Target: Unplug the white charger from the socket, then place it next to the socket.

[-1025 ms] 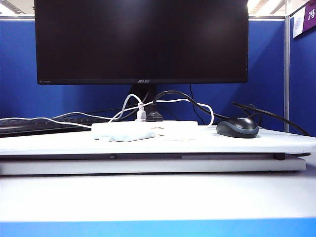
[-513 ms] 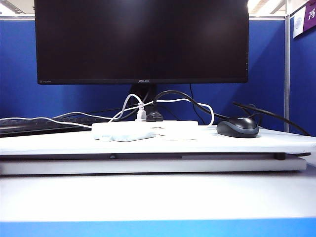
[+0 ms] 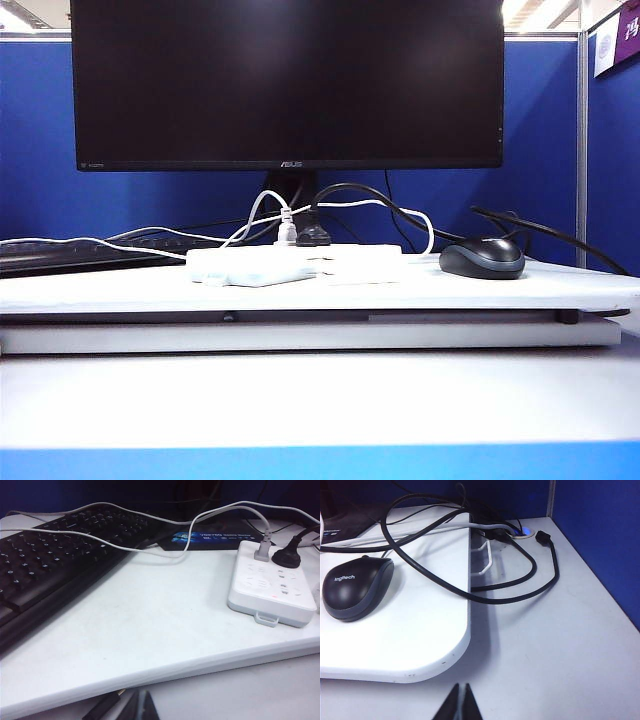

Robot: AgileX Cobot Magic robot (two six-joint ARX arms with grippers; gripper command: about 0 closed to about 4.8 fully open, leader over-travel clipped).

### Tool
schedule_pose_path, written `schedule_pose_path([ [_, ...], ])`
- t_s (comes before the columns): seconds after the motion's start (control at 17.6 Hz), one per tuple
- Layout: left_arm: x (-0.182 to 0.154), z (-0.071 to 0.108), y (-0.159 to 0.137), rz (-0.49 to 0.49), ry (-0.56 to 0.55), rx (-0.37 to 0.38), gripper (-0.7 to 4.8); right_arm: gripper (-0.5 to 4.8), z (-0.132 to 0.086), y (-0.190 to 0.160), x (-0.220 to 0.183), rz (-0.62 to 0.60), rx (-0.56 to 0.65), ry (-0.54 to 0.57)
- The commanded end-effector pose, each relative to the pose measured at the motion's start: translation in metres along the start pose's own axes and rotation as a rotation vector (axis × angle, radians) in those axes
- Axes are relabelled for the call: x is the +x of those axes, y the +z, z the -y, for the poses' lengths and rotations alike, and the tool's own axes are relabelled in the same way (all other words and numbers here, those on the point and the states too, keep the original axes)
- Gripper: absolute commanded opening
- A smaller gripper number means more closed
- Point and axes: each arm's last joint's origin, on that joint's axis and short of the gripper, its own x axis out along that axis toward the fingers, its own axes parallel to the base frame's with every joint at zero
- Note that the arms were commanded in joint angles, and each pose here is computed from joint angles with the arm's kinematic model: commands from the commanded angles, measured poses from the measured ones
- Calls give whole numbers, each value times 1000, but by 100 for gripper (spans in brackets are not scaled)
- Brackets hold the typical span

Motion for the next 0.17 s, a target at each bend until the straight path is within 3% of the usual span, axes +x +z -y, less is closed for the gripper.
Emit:
schedule_pose_path([
  [0.06,0,0,-1,-7,-3,-1,-5,-6,0,-1,0,3,4,-2],
  [0.17,0,0,-1,-7,-3,-1,-5,-6,0,-1,0,3,3,-2],
])
